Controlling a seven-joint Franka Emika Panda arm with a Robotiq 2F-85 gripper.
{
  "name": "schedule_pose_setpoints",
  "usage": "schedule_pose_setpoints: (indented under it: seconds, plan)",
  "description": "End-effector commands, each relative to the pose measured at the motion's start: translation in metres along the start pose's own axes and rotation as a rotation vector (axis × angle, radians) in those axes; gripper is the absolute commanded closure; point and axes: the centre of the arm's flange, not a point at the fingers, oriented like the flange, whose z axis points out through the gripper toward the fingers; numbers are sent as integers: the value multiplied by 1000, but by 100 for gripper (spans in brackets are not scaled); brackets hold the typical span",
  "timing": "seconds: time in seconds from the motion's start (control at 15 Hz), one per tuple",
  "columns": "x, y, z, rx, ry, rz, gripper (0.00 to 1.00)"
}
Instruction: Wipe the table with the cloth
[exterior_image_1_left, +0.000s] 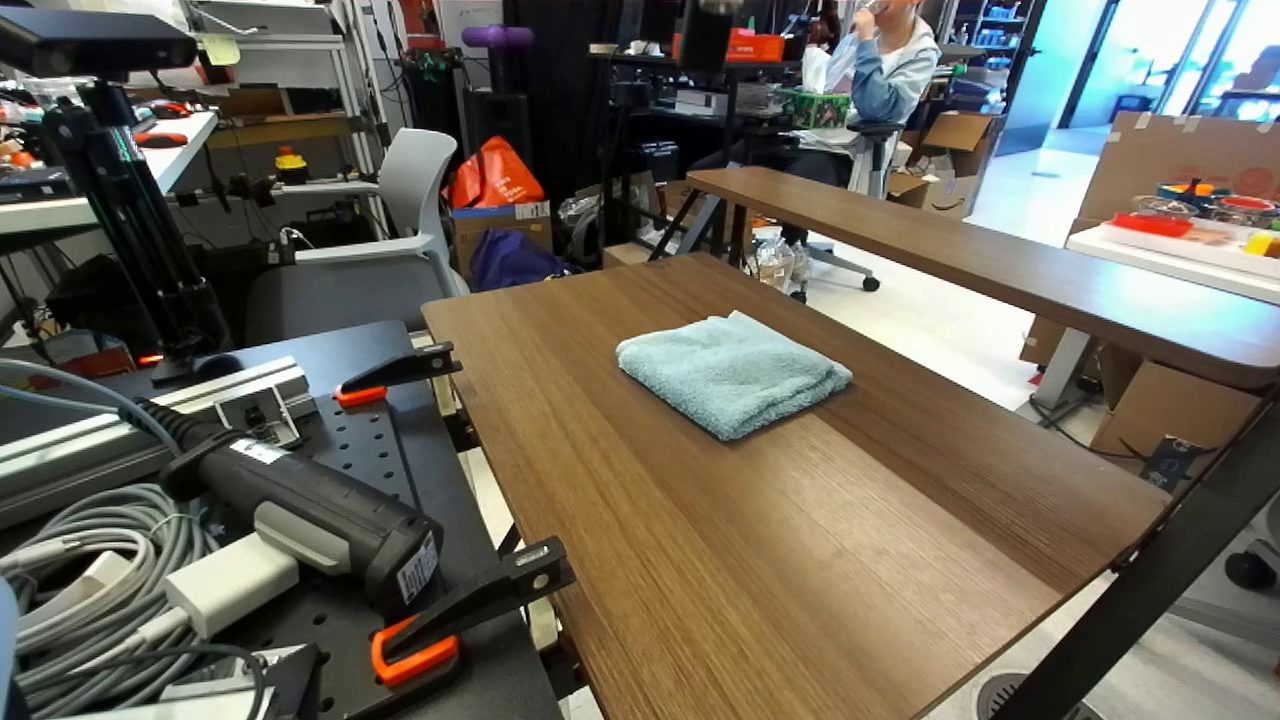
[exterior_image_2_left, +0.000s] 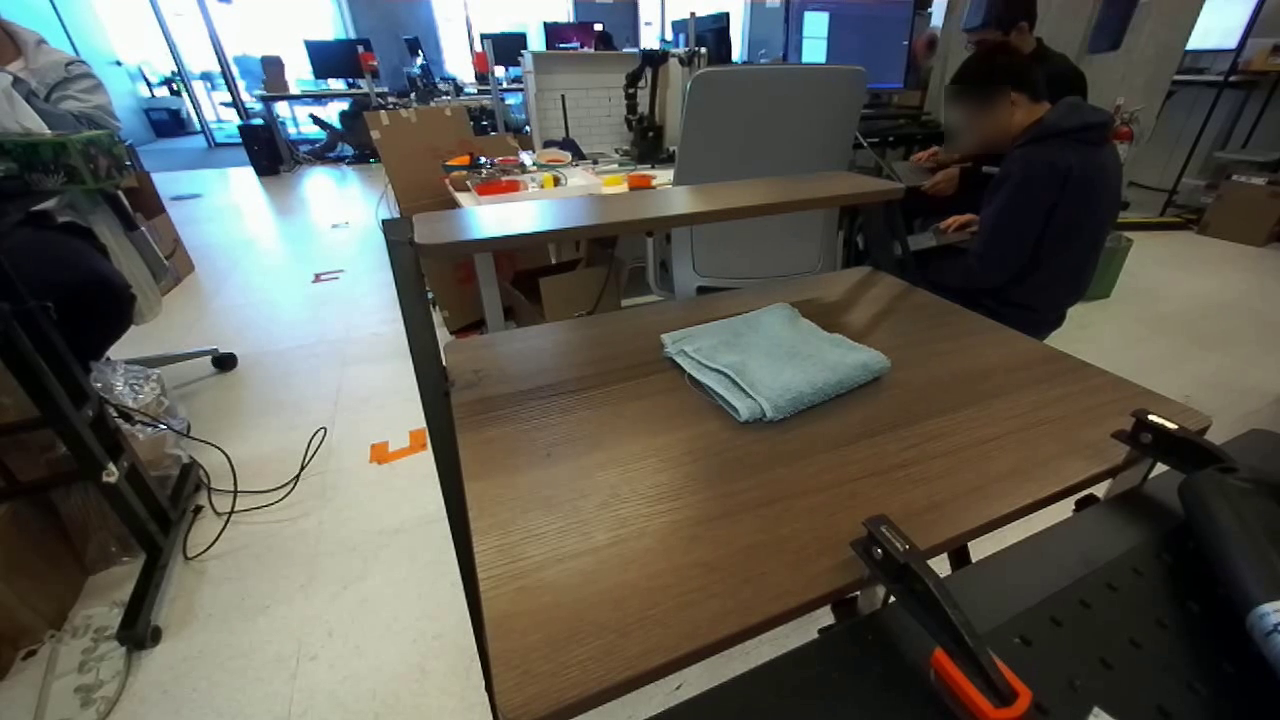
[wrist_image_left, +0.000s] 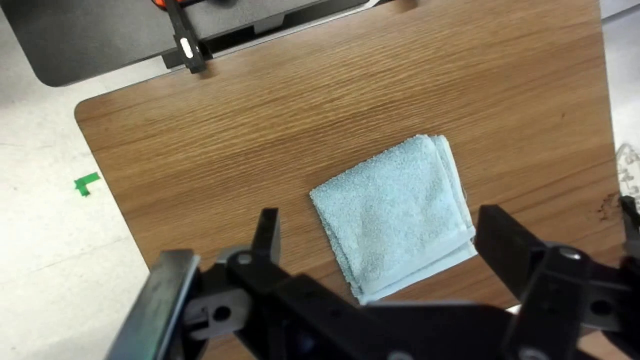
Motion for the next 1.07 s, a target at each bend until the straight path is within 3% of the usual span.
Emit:
schedule_pose_setpoints:
  seconds: [0.0, 0.2, 0.47, 0.6, 0.73, 0.87, 1.0]
  plan:
    - [12, 6, 10, -16, -17, 13, 0]
    - [42, 44, 31, -36, -49, 59, 0]
    - [47, 45, 28, -37, -45, 57, 0]
    - [57, 26, 41, -4, -47, 93, 0]
    - [73, -6, 69, 108, -25, 130, 0]
    - [84, -38, 99, 159, 8, 164, 0]
    - [94, -69, 130, 119, 55, 185, 0]
